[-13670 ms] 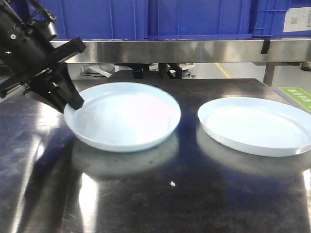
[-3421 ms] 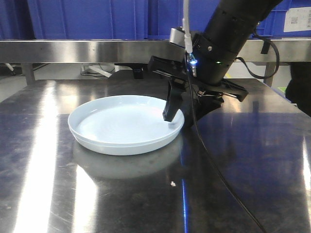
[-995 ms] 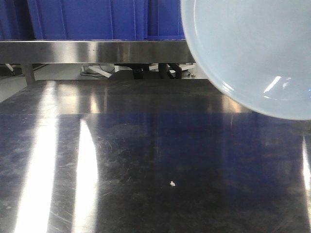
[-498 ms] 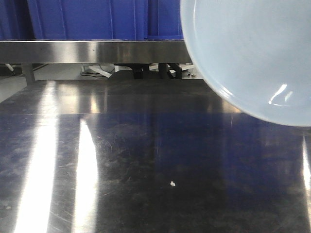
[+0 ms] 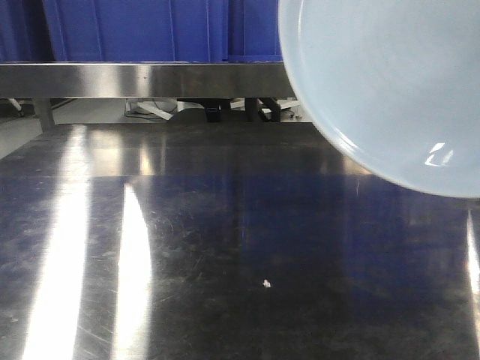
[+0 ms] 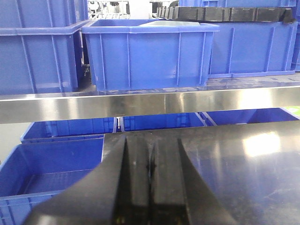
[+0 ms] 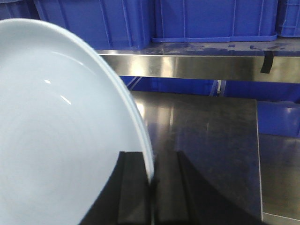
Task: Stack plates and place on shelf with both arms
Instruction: 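Lift the stacked plates up off the table with the right gripper, then drive the base away from the table holding the plates in the right gripper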
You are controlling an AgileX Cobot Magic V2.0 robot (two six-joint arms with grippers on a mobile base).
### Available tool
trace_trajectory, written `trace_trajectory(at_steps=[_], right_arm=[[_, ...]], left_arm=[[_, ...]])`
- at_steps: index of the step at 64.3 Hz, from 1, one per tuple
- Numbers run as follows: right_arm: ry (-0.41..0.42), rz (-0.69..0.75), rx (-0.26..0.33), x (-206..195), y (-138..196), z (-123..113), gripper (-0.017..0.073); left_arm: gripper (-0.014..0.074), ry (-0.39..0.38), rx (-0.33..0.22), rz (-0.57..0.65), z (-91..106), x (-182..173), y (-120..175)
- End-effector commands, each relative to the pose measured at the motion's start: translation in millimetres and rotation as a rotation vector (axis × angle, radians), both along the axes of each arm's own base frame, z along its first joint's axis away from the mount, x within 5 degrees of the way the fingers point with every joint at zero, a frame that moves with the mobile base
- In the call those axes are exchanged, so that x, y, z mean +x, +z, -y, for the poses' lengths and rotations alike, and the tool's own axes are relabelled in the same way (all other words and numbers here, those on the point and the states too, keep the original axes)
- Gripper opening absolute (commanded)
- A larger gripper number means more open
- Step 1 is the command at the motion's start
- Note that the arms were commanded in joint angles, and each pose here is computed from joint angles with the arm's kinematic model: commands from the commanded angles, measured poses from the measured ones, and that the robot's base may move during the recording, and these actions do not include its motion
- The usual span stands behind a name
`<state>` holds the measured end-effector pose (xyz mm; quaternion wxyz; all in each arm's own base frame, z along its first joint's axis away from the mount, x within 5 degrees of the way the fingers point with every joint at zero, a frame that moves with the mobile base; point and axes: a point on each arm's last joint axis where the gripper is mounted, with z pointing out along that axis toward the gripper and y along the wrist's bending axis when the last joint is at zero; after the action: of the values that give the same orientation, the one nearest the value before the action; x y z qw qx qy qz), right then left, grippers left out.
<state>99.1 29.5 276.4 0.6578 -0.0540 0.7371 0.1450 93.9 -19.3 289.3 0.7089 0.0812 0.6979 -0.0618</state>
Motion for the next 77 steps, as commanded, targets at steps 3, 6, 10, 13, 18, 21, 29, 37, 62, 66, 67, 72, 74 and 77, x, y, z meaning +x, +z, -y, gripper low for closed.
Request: trace_trajectory(at_steps=[3,6,10,13,18,21,29,37,62,66,67,72,74,77], right_arm=[[-0.033,0.119,0.038,0.9,19.6,2.9,0.0057],[-0.033,0.119,0.038,0.9,19.6,2.9,0.0057],[-0.033,0.119,0.038,0.9,19.6,2.9,0.0057],[-0.033,0.119,0.038,0.9,19.6,2.9,0.0057],[-0.033,0.119,0.038,0.9,19.6,2.9,0.0057],[-0.033,0.118,0.037,0.9,19.5,2.8,0.0057],[-0.033,0.118,0.037,0.9,19.5,2.8,0.0057],[-0.033,0.118,0.037,0.9,19.5,2.8,0.0057],[-0.033,0.118,0.037,0.9,19.5,2.8,0.0057],[-0.033,0.118,0.037,0.9,19.5,2.8,0.0057],[-0.033,0.118,0.037,0.9,19.5,2.8,0.0057],[-0.033,0.118,0.037,0.9,19.5,2.8,0.0057],[-0.033,0.118,0.037,0.9,19.5,2.8,0.0057],[-0.033,0.118,0.037,0.9,19.5,2.8,0.0057]], left_arm=[[0.0081,0.022,-0.022,0.098,-2.0,0.3,16.2],[0.0081,0.022,-0.022,0.098,-2.0,0.3,16.2],[0.0081,0.022,-0.022,0.098,-2.0,0.3,16.2],[0.0081,0.022,-0.022,0.098,-2.0,0.3,16.2],[0.0081,0.022,-0.022,0.098,-2.0,0.3,16.2],[0.0081,0.022,-0.022,0.098,-2.0,0.3,16.2],[0.0081,0.022,-0.022,0.098,-2.0,0.3,16.2],[0.0081,0.022,-0.022,0.098,-2.0,0.3,16.2],[0.0081,0.022,-0.022,0.098,-2.0,0.3,16.2],[0.0081,0.022,-0.022,0.098,-2.0,0.3,16.2],[0.0081,0.022,-0.022,0.098,-2.0,0.3,16.2],[0.0081,0.022,-0.022,0.098,-2.0,0.3,16.2],[0.0081,0.022,-0.022,0.098,-2.0,0.3,16.2],[0.0081,0.022,-0.022,0.098,-2.0,0.3,16.2]])
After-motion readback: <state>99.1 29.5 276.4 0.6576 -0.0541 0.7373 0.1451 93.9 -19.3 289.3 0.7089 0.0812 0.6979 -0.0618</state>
